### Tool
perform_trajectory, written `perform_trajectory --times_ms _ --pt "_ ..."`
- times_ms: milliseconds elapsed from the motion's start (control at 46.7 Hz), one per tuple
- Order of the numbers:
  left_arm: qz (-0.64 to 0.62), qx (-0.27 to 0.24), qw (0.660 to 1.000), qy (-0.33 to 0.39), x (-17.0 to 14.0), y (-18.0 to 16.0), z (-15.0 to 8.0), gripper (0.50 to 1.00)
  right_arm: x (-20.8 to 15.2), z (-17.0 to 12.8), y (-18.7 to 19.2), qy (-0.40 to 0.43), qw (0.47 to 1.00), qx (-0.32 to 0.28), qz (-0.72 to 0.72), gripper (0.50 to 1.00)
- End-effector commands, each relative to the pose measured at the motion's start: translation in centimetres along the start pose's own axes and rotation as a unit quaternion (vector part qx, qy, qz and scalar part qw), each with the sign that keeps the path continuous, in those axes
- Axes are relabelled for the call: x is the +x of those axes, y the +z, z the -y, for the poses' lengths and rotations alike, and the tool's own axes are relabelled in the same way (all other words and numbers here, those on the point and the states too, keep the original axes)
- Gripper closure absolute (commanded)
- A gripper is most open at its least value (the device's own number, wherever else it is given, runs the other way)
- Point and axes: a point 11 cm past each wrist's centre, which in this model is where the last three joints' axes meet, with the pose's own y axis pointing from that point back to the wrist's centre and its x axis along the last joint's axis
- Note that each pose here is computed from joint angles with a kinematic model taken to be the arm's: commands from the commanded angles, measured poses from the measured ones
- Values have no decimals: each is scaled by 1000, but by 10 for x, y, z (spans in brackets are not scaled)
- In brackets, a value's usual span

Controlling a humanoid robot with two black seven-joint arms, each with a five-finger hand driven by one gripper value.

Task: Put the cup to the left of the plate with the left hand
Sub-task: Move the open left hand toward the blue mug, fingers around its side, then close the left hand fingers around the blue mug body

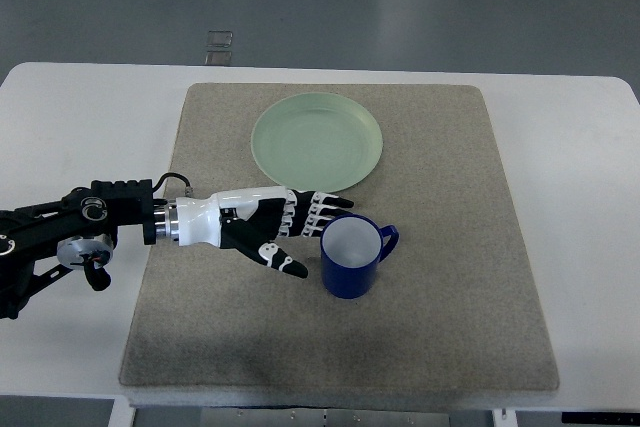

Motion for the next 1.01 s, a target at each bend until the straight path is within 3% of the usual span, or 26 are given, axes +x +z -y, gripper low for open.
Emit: perform_trajectory --times_ms 0,984 --pt "4 -7 1000 -2 -1 0 1 504 0 0 0 0 1000 0 0 568" --pt "-6 -42 999 20 -7 -12 21 506 0 0 0 1 1000 0 0 568"
